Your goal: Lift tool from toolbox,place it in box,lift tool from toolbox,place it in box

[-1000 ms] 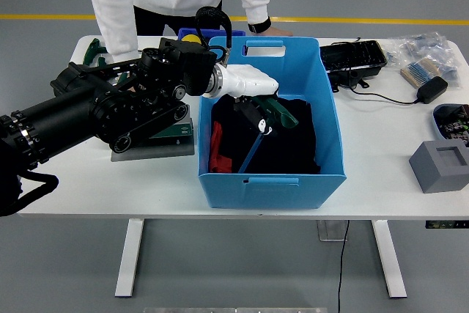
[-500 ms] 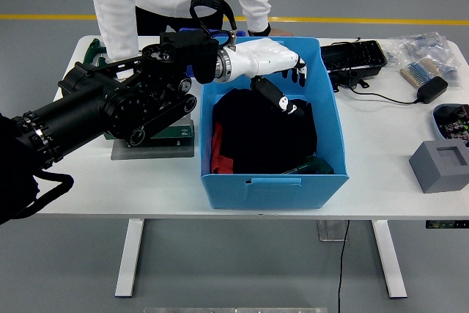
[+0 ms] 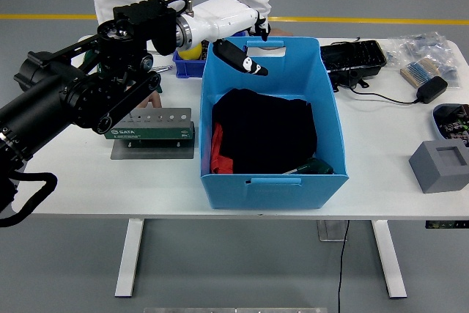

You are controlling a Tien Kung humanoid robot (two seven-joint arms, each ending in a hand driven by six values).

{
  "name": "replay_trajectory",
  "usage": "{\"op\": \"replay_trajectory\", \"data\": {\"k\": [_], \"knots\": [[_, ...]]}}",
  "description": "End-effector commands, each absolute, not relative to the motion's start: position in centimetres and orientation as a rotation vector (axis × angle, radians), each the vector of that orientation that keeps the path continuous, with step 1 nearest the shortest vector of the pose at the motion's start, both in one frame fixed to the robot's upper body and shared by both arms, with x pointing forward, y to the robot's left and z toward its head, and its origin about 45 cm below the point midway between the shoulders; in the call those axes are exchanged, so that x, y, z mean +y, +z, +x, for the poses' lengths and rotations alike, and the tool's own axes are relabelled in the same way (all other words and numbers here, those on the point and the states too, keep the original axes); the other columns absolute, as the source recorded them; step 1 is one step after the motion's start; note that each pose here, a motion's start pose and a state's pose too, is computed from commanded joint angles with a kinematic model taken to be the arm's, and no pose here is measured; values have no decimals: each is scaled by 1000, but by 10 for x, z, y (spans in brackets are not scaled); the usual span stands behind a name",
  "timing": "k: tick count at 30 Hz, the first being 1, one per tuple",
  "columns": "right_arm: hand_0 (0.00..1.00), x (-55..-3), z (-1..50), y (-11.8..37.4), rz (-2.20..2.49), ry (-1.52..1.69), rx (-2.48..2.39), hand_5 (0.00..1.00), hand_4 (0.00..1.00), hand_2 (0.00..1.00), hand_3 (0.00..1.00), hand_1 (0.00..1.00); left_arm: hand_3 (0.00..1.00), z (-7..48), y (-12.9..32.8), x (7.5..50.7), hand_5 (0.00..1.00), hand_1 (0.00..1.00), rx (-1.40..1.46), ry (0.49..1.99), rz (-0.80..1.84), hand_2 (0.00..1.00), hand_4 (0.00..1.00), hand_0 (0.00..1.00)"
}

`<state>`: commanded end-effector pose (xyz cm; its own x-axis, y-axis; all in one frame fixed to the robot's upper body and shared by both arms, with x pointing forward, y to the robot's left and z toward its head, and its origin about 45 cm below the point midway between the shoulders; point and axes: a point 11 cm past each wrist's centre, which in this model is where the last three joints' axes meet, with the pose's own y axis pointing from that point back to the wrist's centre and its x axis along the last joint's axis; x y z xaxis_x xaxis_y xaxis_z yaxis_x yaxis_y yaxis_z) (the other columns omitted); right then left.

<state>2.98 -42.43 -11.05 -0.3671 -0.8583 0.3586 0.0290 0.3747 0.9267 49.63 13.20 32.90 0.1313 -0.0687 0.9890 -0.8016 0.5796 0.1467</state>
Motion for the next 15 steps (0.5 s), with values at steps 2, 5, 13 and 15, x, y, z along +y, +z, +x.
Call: {"op": "replay_trajectory", "data": {"k": [2, 5, 13, 15], "knots": [[676, -424, 29, -111, 744, -1150, -1667, 719, 854, 746, 626, 654, 674, 498, 328, 157, 756, 525, -1337, 694, 861, 617, 959, 372], [676, -423, 28, -111, 743, -1152, -1669, 719, 854, 746, 626, 654, 674, 501, 328, 196, 756, 525, -1305, 788, 916, 617, 959, 372], [676, -423, 27, -111, 739, -1155, -1673, 720, 854, 743, 624, 653, 672, 493, 301, 263, 757, 527, -1273, 814, 1031, 613, 958, 370], [675, -422, 28, -111, 738, -1155, -1672, 718, 852, 744, 624, 652, 680, 490, 297, 274, 762, 585, -1319, 777, 1045, 667, 959, 417]]}}
